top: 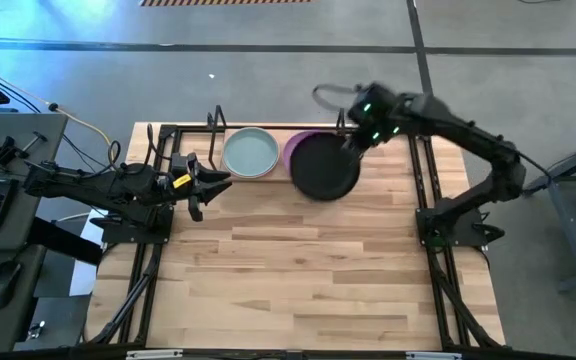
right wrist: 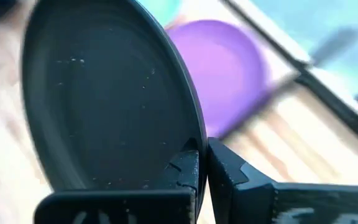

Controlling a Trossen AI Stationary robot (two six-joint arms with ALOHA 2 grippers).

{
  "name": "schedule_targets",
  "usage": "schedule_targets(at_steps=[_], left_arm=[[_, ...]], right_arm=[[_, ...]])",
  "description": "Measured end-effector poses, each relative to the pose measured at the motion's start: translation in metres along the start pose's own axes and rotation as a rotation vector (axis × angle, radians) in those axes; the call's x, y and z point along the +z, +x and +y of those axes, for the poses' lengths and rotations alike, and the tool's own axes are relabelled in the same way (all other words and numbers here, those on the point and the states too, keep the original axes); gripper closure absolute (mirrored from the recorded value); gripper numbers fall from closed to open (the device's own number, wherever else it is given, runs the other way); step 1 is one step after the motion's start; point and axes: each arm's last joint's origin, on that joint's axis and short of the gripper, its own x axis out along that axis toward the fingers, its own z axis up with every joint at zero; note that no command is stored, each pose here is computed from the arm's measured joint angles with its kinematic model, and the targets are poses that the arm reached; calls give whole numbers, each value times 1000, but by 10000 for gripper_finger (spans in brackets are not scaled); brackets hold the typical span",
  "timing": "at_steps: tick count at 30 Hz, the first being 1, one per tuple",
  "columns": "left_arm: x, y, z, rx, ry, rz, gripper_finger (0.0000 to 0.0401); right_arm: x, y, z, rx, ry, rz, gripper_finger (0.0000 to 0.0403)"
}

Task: Place and stack plates onto a shelf
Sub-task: Stack the black plate on top of the purple plate on the shelf

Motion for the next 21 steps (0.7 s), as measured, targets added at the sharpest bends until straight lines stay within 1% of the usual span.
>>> schedule_targets(at_steps=[6,11,14,16,17,21], left_arm=[[0,0,0,0,0,0,279],[0,0,0,0,0,0,279],[0,0,0,0,0,0,279],[0,0,0,0,0,0,279],[0,0,0,0,0,0,279],[0,0,0,0,0,1,279]], right_arm=[[-5,-35,-67,-140,197,-54,403],[-13,-58,-110,-245,362,-124,403],[-20,-65,-133,-307,448,-115,403],[-28,-66,-146,-330,492,-99,403],[-31,-65,-150,-311,498,-95,403],[-34,-67,-151,-287,487,-172,403]])
